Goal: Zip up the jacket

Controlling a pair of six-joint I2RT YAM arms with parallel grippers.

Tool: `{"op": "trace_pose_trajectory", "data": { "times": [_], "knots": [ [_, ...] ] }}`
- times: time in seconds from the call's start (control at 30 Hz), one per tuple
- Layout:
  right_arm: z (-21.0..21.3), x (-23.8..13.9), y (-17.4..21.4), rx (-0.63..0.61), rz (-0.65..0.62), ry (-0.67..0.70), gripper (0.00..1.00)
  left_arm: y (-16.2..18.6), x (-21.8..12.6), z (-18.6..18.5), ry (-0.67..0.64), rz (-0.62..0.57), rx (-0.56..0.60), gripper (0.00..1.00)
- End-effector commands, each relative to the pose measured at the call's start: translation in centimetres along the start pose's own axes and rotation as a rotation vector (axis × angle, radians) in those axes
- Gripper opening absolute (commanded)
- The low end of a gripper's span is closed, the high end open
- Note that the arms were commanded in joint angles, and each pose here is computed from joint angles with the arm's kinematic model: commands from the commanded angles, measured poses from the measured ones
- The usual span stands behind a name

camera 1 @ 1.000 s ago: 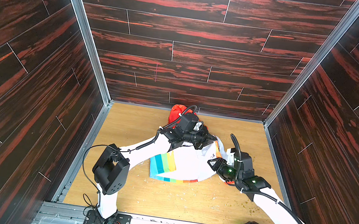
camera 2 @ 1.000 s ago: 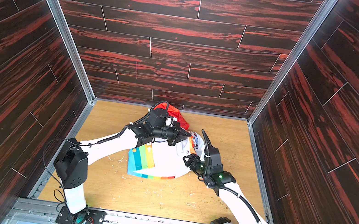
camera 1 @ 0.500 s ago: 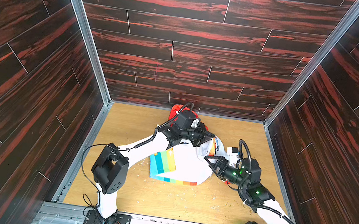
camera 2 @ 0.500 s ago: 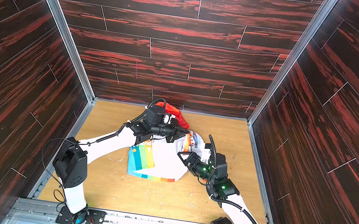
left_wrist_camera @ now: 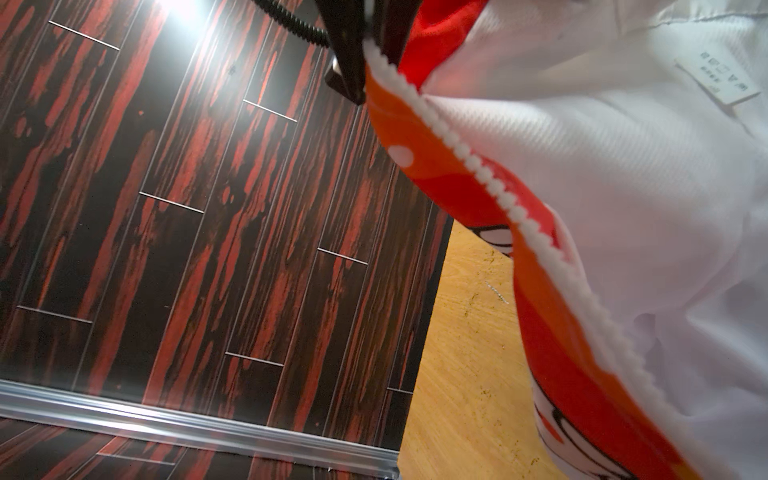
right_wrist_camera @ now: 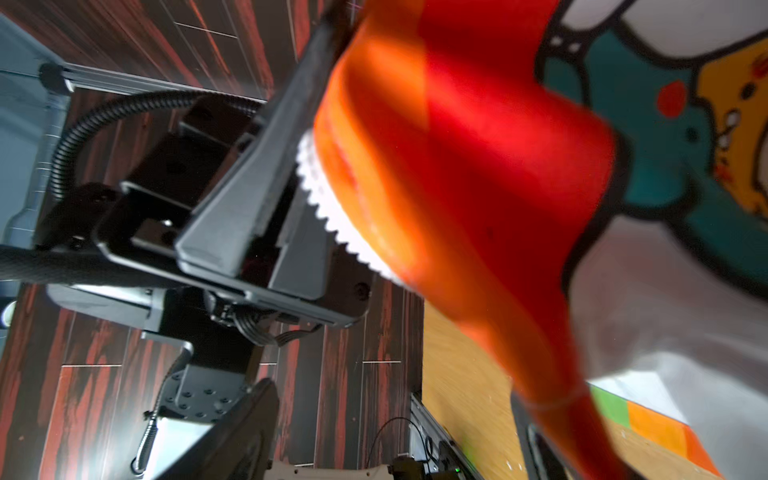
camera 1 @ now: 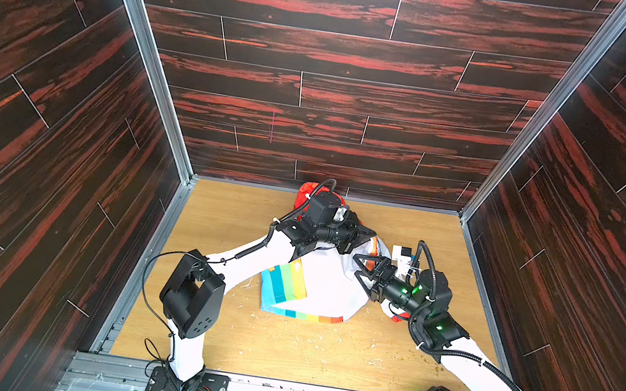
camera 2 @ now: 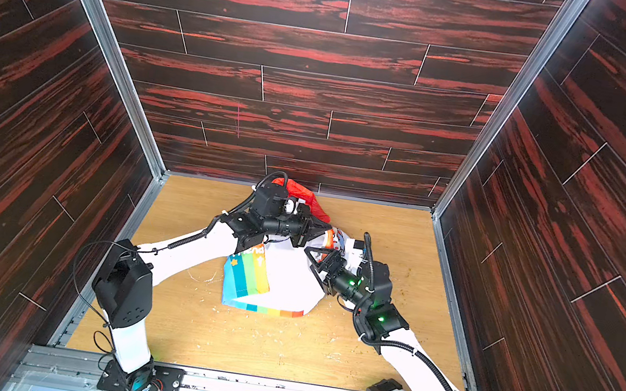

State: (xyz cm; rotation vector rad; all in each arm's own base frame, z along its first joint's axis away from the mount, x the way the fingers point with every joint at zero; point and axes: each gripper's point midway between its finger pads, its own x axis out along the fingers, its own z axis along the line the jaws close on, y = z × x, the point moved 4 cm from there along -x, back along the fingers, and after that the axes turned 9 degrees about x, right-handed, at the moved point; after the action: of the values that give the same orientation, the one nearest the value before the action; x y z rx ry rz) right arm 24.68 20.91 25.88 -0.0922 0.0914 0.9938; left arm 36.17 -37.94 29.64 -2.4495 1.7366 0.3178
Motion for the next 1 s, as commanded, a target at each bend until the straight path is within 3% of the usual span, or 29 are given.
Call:
{"op": "trace_pose_trajectory", "data": {
  "times": [0.0, 0.23, 0.63, 0.8, 0.97],
  "knots": [
    [0.7, 0.9, -0.3, 0.019, -0.025, -0.027, 0.91, 0.3, -1.6, -3.4, 0.104, -0.036, 0.002, 0.00],
    [-0.7, 1.3, -1.0, -0.027, -0.075, 0.032, 0.92, 0.4, -2.1, -4.2, 0.139, -0.044, -0.019, 0.00],
    [0.3, 0.4, -4.4, -0.091, -0.151, -0.007, 0.92, 1.3, -3.3, -4.5, 0.162, -0.041, -0.034, 0.00],
    [0.7, -0.3, -4.9, -0.107, -0.151, 0.000, 0.87, 1.4, -3.3, -4.4, 0.153, -0.036, -0.031, 0.00],
    [1.8, -0.4, -5.0, -0.142, -0.138, -0.002, 0.69, 1.4, -3.1, -4.0, 0.141, -0.027, -0.032, 0.00]
  ]
}}
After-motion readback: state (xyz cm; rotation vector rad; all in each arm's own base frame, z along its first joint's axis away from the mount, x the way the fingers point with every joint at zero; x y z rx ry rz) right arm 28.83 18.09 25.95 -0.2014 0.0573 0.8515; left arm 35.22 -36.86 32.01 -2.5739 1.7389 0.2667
